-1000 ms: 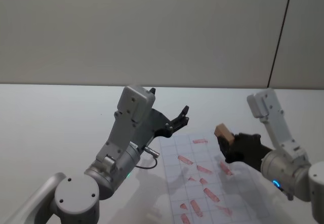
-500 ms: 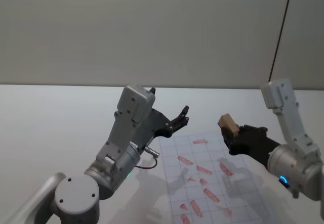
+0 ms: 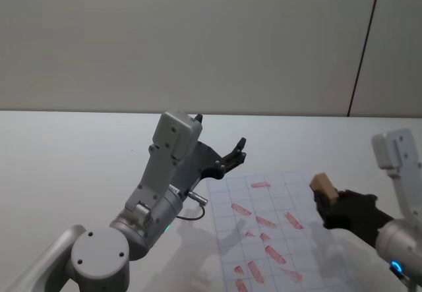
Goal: Use the one hand to pick up the stamp and affix it onto the A4 paper.
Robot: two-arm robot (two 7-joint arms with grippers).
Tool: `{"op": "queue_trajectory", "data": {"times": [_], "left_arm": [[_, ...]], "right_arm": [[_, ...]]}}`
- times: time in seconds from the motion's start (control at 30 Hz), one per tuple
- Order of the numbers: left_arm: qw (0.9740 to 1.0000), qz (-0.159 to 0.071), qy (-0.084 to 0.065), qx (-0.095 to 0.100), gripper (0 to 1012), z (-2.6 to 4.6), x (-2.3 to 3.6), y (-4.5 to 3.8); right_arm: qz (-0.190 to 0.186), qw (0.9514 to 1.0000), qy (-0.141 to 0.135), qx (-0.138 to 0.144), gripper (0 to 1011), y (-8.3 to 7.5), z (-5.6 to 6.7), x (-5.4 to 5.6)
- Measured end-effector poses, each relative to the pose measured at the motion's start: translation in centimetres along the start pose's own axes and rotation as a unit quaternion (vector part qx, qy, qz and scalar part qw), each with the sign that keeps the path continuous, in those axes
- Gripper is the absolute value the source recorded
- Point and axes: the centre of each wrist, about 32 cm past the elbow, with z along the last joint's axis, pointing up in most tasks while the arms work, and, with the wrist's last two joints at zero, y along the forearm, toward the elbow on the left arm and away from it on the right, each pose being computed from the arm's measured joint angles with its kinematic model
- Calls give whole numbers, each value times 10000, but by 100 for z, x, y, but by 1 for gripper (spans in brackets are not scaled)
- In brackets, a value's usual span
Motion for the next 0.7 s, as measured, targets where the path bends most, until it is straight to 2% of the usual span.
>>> {"op": "queue_trajectory", "data": {"times": [0.33, 0.7], "left_arm": [[10000, 0, 0, 0, 1002, 0, 0, 0], [10000, 0, 0, 0, 1002, 0, 0, 0]], "right_arm": [[-332, 9994, 126, -40, 217, -244, -84, 118], [-662, 9974, 274, -63, 217, -353, -110, 309]]}}
